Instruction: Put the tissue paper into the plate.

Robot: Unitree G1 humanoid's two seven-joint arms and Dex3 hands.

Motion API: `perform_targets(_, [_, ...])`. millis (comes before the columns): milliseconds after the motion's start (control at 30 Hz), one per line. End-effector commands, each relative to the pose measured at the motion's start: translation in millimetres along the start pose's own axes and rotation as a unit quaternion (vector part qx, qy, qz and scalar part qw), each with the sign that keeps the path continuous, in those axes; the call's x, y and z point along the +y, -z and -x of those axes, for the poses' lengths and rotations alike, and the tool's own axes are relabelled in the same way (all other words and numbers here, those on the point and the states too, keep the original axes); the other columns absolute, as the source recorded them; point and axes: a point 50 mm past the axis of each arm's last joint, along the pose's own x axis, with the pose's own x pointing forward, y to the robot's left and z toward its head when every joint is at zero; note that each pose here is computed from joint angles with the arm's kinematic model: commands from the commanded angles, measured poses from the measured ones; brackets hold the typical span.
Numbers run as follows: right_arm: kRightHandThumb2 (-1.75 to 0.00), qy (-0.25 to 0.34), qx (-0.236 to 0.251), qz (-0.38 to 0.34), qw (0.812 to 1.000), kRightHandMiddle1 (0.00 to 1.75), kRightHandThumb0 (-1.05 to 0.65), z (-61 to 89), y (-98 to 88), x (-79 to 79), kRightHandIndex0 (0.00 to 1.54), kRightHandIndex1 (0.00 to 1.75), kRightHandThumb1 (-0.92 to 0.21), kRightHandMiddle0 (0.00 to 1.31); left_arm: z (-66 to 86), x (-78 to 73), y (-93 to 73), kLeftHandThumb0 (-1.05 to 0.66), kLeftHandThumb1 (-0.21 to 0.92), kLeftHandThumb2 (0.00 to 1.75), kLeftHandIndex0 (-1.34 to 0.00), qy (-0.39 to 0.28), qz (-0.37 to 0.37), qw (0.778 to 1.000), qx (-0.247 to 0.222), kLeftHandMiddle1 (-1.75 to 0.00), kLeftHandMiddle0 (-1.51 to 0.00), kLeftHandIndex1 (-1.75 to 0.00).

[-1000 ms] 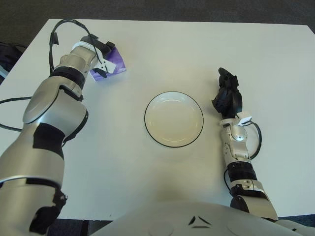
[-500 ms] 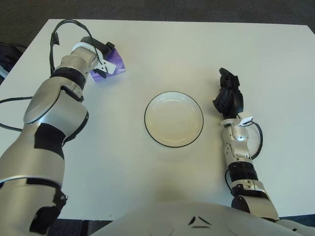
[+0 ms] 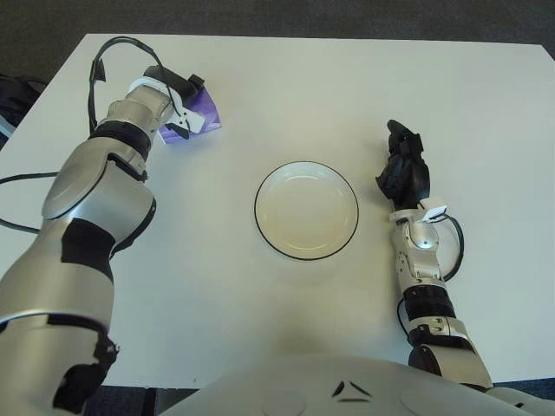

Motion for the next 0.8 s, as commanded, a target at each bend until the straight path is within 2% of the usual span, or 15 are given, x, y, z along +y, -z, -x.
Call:
perform_targets(0, [-0.96,0.050,0.155,-0.001,0.987,0.72,-0.49,61.4,56.9,-25.3,0.34,0.05,-0.92,0.00,0.7,-26.8,-15.9,-0.77,0.81,0.18,0.00,0.036,-0.007,0.999,-0.028,-1.34,-0.52,-0.69])
perform_targets(167, [-0.96,0.050,0.156,0.001,0.987,0.72,-0.49,61.8,57.1,-26.2,0.34,0.04,-0.92,0.00,0.6,-31.1,-21.0,-0.74,0.79,0.21,0.00,0.035,-0.007,0.999,-0.034,-1.64,-0.59,-0.72])
perform_targets(333, [-0.96,0.052,0.157,0.002,0.986,0.71,-0.49,62.7,57.3,-27.1,0.33,0.04,-0.92,0.00,1.4,-42.8,-29.0,-0.72,0.78,0.24,0.00,0.030,0.005,0.999,-0.036,-1.73,-0.74,-0.89])
perform_targets(367, [-0.96,0.052,0.158,0.002,0.986,0.71,-0.49,62.8,57.4,-27.2,0.33,0.04,-0.92,0.00,1.6,-44.1,-29.8,-0.71,0.78,0.25,0.00,0.028,0.008,0.999,-0.037,-1.73,-0.79,-1.07])
perform_targets(433, [-0.96,0.054,0.158,0.001,0.986,0.71,-0.49,63.2,57.5,-27.4,0.33,0.04,-0.92,0.00,2.5,-47.8,-32.0,-0.70,0.76,0.28,-0.04,0.013,0.019,0.999,-0.040,-1.74,-0.83,-1.30])
perform_targets(500, [-0.96,0.055,0.159,0.000,0.986,0.71,-0.49,63.4,57.5,-27.5,0.33,0.04,-0.92,0.00,3.4,-50.8,-33.5,-0.66,0.67,0.46,-0.19,-0.001,0.024,0.999,-0.043,-1.74,-0.88,-1.56])
perform_targets(533, [-0.96,0.055,0.159,0.000,0.986,0.71,-0.49,63.6,57.6,-27.7,0.33,0.04,-0.92,0.00,4.6,-55.0,-35.0,-0.65,0.66,0.49,-0.23,-0.015,0.024,0.999,-0.045,-1.74,-0.89,-1.60])
perform_targets(567, [-0.96,0.056,0.160,0.001,0.986,0.71,-0.49,63.8,57.6,-27.8,0.33,0.04,-0.92,0.00,5.6,-58.0,-36.1,-0.57,0.58,0.70,-0.35,-0.026,0.023,0.998,-0.047,-1.75,-0.92,-1.62])
perform_targets(633, [-0.96,0.056,0.160,0.001,0.985,0.71,-0.49,64.0,57.7,-28.0,0.33,0.04,-0.92,0.00,7.8,-64.4,-38.4,-0.50,0.49,0.94,-0.48,-0.047,0.022,0.997,-0.050,-1.75,-0.97,-1.64])
perform_targets(767, [-0.95,0.057,0.161,0.002,0.985,0.71,-0.49,64.9,57.9,-28.6,0.33,0.04,-0.92,0.00,10.6,-68.2,-42.9,-0.47,0.41,1.13,-0.55,-0.094,0.033,0.994,-0.054,-1.75,-1.02,-1.70])
